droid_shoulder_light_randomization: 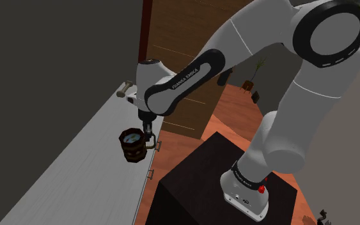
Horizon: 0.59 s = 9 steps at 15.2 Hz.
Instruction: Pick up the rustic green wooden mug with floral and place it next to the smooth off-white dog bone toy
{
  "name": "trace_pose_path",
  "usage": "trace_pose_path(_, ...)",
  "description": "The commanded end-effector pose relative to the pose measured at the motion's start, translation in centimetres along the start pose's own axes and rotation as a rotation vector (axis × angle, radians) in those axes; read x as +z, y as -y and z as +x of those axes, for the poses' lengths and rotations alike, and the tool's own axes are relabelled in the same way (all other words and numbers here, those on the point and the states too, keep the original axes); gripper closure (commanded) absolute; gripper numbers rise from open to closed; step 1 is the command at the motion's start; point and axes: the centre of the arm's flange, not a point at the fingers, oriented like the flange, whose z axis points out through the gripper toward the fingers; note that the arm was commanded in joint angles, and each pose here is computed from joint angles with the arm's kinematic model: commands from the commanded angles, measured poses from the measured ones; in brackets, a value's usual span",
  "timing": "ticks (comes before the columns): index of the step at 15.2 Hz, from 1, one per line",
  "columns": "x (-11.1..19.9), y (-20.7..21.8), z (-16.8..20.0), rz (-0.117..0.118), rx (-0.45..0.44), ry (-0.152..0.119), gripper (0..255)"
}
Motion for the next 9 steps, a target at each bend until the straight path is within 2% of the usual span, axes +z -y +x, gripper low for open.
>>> trace_pose_path(1, -1.2, 0.1, -0.1, 0.000, 0.000, -0.001, 255)
trace_pose_path(9, -5.4, 0.5, -0.4, 0.000, 0.000, -0.001, 255)
